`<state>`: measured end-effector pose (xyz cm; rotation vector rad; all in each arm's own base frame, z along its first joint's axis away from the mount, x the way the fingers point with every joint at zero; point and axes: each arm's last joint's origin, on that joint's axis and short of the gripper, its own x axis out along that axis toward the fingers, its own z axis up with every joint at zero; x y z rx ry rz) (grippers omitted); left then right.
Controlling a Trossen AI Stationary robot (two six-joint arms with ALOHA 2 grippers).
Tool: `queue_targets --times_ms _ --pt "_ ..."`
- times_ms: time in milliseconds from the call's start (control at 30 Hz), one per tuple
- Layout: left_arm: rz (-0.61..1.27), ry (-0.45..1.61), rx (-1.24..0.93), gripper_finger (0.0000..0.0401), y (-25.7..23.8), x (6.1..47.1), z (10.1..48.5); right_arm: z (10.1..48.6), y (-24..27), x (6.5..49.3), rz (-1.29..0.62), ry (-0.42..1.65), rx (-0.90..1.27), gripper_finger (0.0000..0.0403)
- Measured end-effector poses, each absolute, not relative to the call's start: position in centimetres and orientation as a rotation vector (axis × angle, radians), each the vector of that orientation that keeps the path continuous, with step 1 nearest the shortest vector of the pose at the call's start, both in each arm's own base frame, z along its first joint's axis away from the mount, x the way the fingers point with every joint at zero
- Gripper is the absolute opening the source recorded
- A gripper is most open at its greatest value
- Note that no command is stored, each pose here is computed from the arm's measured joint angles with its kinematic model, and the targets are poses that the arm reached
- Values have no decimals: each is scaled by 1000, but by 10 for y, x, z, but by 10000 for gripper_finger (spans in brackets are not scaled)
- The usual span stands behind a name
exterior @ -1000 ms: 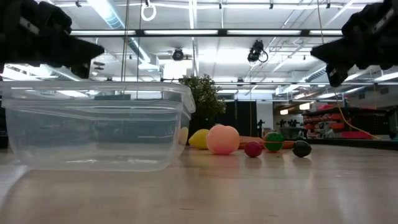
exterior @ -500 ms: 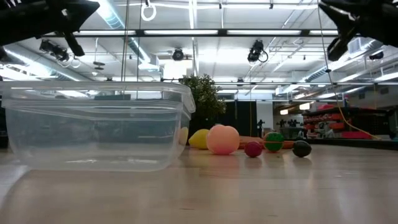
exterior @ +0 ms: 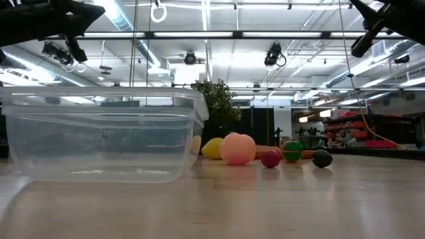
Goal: Pick and placing Produce into tupperware
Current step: Put the black cherry into the transparent bin
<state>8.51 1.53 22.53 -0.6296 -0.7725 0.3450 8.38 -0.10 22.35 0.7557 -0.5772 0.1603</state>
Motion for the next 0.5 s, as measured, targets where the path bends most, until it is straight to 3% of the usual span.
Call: queue_targets --times_ms 500 --pt "376 -758 -583 15 16 85 225 223 -1 84 169 -575 795 0"
